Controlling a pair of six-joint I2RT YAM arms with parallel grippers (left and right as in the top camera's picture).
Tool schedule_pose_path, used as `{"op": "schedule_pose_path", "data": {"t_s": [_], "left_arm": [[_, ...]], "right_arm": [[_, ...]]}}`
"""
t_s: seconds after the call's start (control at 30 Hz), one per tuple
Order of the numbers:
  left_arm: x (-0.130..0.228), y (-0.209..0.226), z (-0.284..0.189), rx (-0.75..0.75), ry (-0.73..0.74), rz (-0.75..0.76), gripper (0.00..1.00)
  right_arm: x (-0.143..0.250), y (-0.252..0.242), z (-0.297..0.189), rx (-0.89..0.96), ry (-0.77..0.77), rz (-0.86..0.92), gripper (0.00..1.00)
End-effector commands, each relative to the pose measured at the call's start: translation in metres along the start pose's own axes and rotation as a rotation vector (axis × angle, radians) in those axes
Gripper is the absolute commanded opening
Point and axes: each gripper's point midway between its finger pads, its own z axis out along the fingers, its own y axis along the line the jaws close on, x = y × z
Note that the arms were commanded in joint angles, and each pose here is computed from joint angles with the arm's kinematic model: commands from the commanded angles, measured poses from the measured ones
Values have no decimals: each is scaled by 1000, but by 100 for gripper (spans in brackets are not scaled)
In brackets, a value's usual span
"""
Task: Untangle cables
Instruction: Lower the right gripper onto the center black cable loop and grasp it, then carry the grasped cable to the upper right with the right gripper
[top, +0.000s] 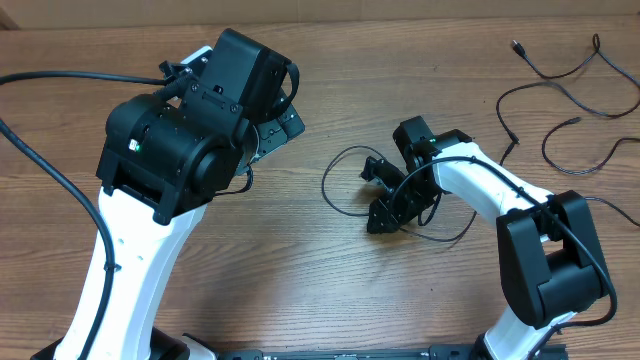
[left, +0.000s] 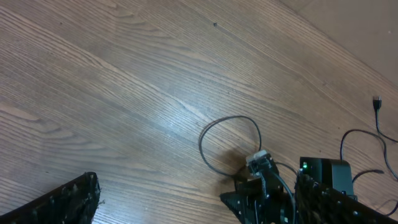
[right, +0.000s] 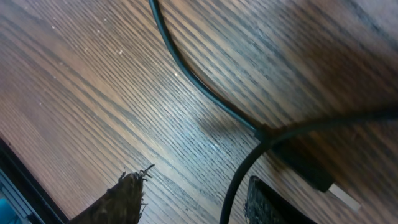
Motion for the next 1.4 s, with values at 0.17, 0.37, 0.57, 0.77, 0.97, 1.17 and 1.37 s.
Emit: {"op": "schedule_pose_path", "data": {"t_s": [0.17, 0.37, 0.57, 0.77, 0.97, 1.17, 1.37], "left_arm": [[-3, 2, -2, -8, -20, 18, 100], [-3, 2, -2, -8, -20, 18, 100], [-3, 2, -2, -8, -20, 18, 100], [-3, 2, -2, -8, -20, 18, 100], [-3, 2, -2, -8, -20, 18, 100], [-3, 2, -2, -8, -20, 18, 100], [-3, 2, -2, -8, -20, 18, 100]], "right_arm": [[12, -3, 5, 18, 38, 11, 53], [24, -5, 19, 12, 51, 18, 46], [20, -7, 20, 19, 32, 11, 26], [17, -6, 19, 13, 18, 8, 4], [-3, 5, 3, -33, -25, 43, 4], [-38, 28, -62, -29, -63, 24, 4], [-82, 58, -151, 18, -208, -42, 4]]}}
